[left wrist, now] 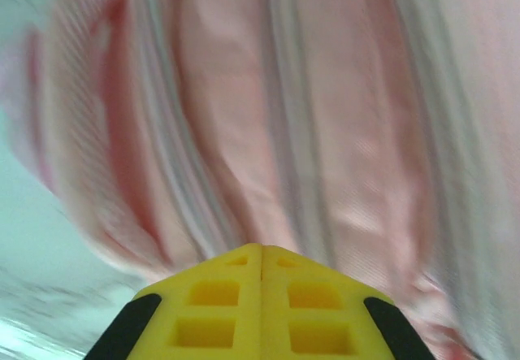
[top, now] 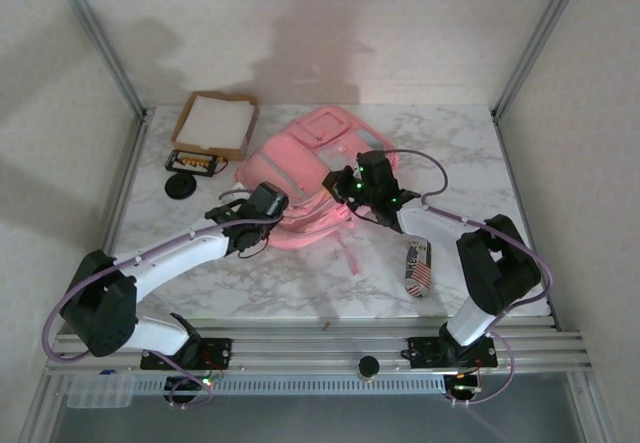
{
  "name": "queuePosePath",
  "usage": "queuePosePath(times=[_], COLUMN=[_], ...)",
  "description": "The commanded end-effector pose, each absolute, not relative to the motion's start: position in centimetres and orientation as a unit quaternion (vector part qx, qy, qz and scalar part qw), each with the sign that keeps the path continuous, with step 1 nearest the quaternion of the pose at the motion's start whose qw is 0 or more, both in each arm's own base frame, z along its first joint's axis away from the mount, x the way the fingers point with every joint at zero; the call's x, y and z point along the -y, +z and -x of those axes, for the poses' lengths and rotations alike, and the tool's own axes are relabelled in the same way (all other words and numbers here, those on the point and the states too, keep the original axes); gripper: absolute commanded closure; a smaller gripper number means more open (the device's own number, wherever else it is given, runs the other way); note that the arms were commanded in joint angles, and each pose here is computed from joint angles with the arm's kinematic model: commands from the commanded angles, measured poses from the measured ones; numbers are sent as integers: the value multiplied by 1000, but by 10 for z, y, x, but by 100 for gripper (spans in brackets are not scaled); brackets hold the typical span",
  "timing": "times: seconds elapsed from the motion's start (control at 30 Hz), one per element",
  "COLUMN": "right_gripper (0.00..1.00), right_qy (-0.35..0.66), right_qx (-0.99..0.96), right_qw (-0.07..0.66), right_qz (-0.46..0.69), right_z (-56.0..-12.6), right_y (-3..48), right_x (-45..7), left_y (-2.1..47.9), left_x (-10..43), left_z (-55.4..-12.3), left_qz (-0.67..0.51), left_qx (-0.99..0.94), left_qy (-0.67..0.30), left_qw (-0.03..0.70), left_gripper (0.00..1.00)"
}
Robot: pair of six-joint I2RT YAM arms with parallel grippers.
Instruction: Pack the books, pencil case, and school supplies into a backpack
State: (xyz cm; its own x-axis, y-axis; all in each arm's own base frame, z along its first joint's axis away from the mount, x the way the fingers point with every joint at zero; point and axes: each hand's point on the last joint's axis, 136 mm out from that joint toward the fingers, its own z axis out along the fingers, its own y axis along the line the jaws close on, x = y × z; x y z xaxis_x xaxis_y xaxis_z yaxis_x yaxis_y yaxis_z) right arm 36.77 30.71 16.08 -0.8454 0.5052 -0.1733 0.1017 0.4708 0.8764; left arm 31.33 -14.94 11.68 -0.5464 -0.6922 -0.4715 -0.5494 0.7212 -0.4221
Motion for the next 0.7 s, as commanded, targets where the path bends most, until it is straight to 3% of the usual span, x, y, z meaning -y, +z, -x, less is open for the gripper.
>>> queuePosePath(times=[0.0,0.13,0.23,0.33,0.37,0.53,0.67], right_gripper=[100,100,100,100,100,100,100], right_qy=[492,488,496,498,497,502,505], right_qx=[-812,-817,-811,-811,-811,-808,-806], right_qw=[267,262,262,262,263,260,260], right_qz=[-164,-159,-163,-161,-163,-167,-167], right_z=[-382,-376,-375,-376,-377,-379,-380], right_y=[196,193,196,199,198,198,199], right_x=[-288,-289,-289,-293,-292,-294,-296], left_y=[126,155,164,167,167,153,140], left_x=[133,185,224,243,251,272,274], left_z=[-315,-317,-307,-302,-301,-302,-308], left_qz=[264,171,127,162,170,230,232], left_qx=[-904,-905,-903,-900,-899,-876,-887], left_qy=[-50,-134,-206,-217,-227,-285,-248], left_qw=[332,367,354,341,334,313,313], left_gripper=[100,100,88,79,72,68,64])
